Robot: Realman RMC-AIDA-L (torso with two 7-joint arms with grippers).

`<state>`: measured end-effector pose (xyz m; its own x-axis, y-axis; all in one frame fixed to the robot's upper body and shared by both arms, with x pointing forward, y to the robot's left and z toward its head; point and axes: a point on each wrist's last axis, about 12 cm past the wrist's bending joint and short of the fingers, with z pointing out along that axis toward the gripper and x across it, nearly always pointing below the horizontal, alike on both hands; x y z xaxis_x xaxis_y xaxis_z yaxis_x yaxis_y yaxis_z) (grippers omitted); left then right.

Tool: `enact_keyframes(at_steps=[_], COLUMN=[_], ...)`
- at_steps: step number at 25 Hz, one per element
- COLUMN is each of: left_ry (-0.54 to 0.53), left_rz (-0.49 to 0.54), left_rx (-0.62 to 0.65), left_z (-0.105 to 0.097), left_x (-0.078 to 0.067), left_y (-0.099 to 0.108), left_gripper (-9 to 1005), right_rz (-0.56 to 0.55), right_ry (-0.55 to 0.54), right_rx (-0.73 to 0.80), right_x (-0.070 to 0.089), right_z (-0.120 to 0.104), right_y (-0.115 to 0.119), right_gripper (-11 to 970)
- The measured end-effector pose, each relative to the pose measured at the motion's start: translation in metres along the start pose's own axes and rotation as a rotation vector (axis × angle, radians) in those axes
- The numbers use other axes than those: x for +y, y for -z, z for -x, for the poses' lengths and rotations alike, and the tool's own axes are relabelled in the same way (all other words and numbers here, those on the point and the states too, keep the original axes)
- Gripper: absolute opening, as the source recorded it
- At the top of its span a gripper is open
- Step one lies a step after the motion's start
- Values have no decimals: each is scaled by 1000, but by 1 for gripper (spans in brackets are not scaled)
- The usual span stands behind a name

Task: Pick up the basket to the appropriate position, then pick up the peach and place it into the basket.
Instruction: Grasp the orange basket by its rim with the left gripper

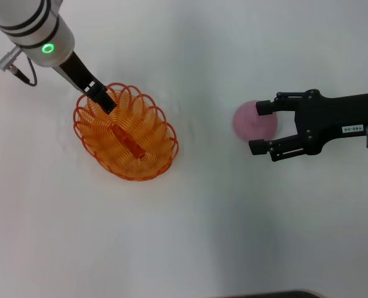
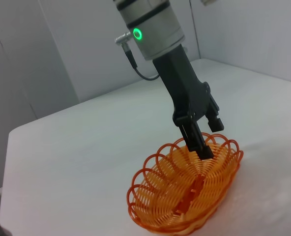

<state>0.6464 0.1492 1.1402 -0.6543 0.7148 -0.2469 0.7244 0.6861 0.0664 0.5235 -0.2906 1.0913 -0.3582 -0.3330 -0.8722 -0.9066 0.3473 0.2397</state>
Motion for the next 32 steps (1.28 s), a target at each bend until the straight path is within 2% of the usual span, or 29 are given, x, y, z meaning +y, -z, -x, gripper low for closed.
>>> enact_keyframes(at_steps=[17,28,32], left_ry=[-11,-17,-30], left_rz=[6,3,4], left_rx=[1,11,17], left_z=[-2,-2,-2], left_x=[0,-2,-3], left_y=[-5,-4,-5], left_gripper=[843,741,658], right_rz=[-6,-8,-10], right_ry=[-12,-13,-13], right_rx=[-1,-2,-6], right_x=[-1,-1,-1], right_z=[-3,-3,-3], right_y=[-2,-2,-2], right_gripper=[944,944,944])
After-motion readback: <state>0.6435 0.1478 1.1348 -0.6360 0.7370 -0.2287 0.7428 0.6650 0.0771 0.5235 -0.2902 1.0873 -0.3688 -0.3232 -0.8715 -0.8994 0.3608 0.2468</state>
